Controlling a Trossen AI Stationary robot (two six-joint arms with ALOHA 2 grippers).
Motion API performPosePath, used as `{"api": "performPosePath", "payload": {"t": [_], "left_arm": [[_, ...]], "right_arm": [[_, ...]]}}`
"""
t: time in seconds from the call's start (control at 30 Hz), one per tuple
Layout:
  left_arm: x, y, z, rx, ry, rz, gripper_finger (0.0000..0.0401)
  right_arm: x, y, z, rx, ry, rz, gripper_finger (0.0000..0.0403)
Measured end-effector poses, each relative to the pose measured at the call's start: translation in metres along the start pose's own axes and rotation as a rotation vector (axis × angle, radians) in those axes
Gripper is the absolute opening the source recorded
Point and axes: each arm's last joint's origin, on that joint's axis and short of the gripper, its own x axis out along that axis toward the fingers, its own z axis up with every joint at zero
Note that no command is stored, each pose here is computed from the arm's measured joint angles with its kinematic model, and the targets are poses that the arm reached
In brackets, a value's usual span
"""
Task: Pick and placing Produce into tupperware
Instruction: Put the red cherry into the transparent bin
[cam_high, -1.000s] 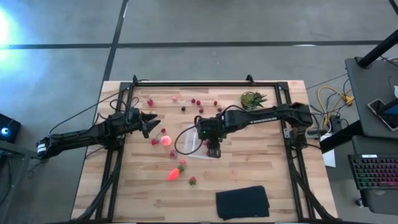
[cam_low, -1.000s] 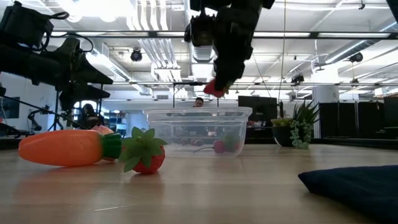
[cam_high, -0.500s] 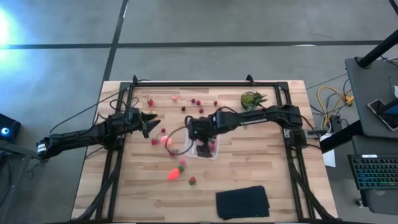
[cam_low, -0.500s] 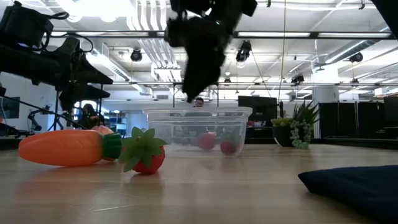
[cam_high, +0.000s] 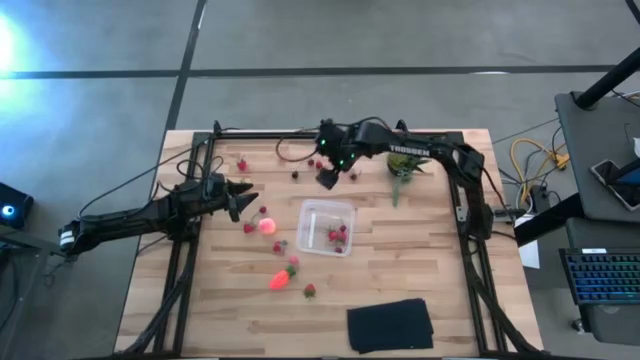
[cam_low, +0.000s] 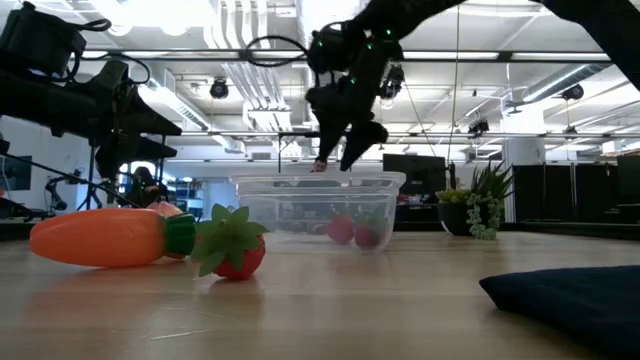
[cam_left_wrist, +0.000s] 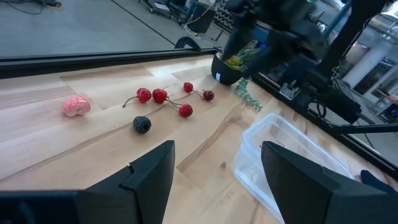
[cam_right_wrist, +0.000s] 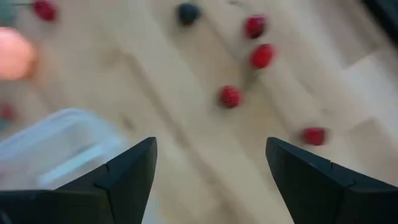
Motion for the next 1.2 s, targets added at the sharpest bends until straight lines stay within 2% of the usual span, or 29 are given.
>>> {"api": "performPosePath", "payload": {"t": [0.17,0.23,0.33,0.43,0.53,0.77,1.0,1.2], "left_arm": [[0.000,0.000,0.000,0.000,0.000,0.000,0.0226],[0.000,0.000,0.000,0.000,-0.001,0.000,0.0226],[0.000,0.000,0.000,0.000,0.000,0.000,0.0226],[0.000,0.000,0.000,0.000,-0.001,0.000,0.0226],[0.000,0.000,0.000,0.000,-0.001,0.000,0.0226],[0.000,0.000,0.000,0.000,-0.001,0.000,0.0226],[0.000,0.000,0.000,0.000,0.000,0.000,0.0226],[0.000,0.000,0.000,0.000,-0.001,-0.001,0.0226]], "right_arm": [[0.018,-0.021,-0.006,-0.118,0.082,-0.052,0.0292],[0.033,-0.028,-0.009,-0.112,0.131,-0.087,0.0292],[0.062,-0.043,-0.013,0.016,0.211,-0.133,0.0292],[0.075,-0.058,-0.018,0.174,0.299,-0.177,0.0289],[0.075,-0.065,-0.023,0.212,0.384,-0.204,0.0282],[0.070,-0.067,-0.024,0.107,0.399,-0.183,0.0263],[0.088,-0.071,-0.027,0.063,0.426,-0.176,0.0243],[0.091,-0.071,-0.026,0.054,0.420,-0.170,0.0226]]}}
